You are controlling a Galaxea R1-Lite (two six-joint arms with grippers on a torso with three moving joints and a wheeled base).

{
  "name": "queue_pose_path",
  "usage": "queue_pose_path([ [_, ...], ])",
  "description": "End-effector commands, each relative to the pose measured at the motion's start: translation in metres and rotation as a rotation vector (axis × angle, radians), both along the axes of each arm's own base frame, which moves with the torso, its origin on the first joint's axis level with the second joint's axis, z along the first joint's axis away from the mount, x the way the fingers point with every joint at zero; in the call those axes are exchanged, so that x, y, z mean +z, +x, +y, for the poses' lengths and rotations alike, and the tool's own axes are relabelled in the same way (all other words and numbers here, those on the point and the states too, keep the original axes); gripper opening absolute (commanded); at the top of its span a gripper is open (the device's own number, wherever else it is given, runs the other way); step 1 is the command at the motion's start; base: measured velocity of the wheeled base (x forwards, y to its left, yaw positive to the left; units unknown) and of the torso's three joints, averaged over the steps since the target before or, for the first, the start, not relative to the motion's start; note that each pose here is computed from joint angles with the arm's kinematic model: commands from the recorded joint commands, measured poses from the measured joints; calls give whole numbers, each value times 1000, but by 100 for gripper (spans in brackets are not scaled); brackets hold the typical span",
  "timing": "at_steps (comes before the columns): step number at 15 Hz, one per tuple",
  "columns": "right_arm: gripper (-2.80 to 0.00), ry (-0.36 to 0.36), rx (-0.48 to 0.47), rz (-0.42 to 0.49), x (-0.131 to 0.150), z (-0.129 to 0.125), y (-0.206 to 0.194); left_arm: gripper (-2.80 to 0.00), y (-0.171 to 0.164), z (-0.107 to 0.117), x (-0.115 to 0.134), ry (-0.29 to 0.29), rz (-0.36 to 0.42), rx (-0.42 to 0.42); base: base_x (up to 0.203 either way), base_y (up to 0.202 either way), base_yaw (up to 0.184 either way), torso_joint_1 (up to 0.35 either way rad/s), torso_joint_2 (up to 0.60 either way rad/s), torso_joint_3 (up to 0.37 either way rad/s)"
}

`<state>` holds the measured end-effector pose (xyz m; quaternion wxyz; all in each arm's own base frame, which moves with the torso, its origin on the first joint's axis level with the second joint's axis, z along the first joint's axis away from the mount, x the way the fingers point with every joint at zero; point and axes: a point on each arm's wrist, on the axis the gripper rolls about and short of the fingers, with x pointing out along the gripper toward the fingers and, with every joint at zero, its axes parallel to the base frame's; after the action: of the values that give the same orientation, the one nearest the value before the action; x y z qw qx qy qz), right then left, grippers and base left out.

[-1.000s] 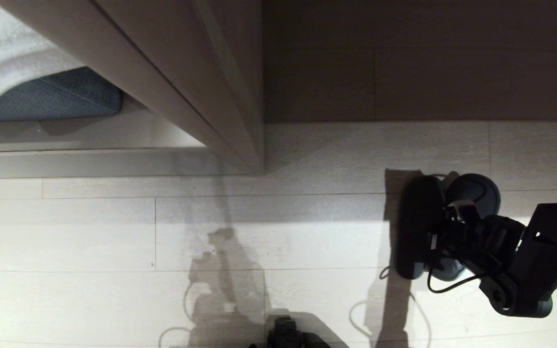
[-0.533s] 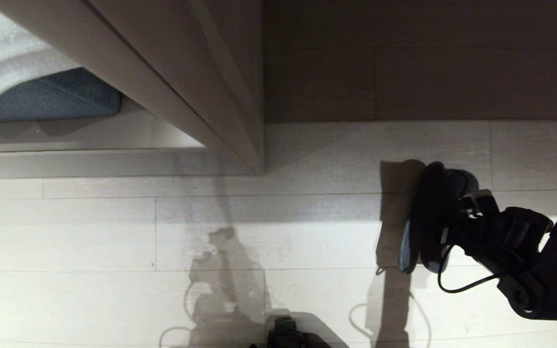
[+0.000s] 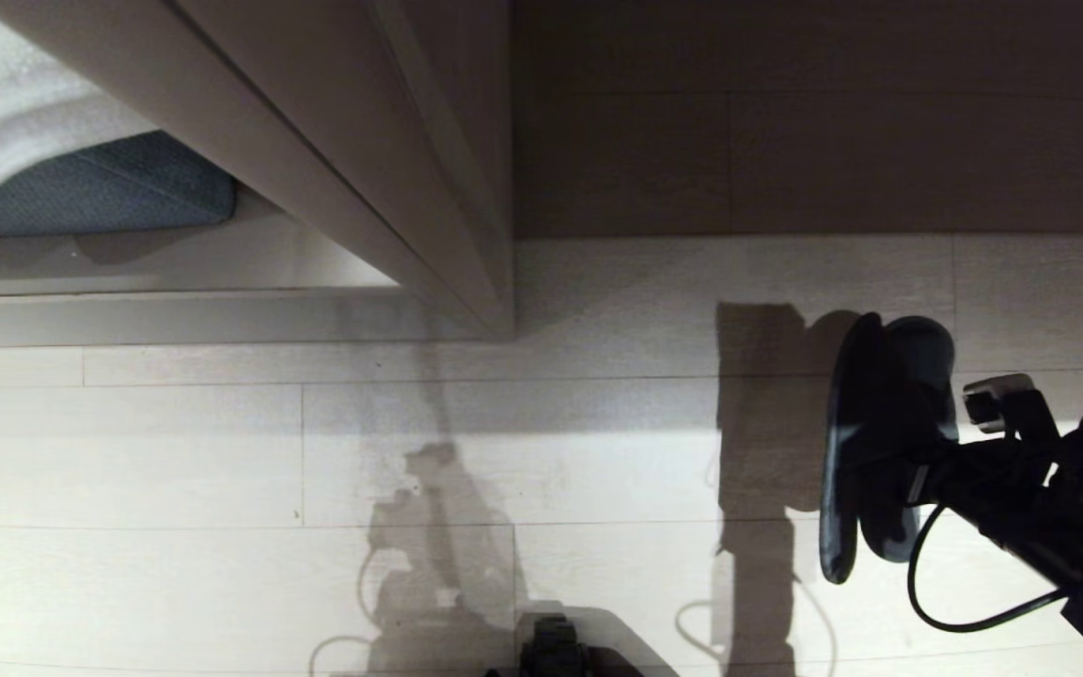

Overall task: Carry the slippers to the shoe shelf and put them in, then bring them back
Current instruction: Pick up the slippers on the floor, then place the slippers into the shoe cabinet

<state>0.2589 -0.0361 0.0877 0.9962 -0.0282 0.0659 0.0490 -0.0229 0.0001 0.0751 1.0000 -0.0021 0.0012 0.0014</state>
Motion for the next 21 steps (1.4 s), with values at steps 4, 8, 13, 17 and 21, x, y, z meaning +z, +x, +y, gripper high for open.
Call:
queue_pose_path([
  [4, -280, -14, 9, -88, 29, 9, -48, -280, 0, 0, 0, 0, 1, 1, 0, 0, 0, 0, 0, 0],
  [8, -280, -28, 11, -173, 47, 14, -81, -280, 0, 0, 0, 1, 1, 2, 0, 0, 0, 0, 0, 0],
  [13, -280, -40, 12, -250, 60, 18, -104, -280, 0, 0, 0, 1, 1, 0, 0, 0, 0, 0, 0, 0],
  [17, -280, -43, 28, -279, 74, 23, -130, -280, 0, 0, 0, 1, 1, 2, 0, 0, 0, 0, 0, 0],
  [21, -280, -40, 65, -288, 84, 30, -170, -280, 0, 0, 0, 1, 1, 1, 0, 0, 0, 0, 0, 0],
])
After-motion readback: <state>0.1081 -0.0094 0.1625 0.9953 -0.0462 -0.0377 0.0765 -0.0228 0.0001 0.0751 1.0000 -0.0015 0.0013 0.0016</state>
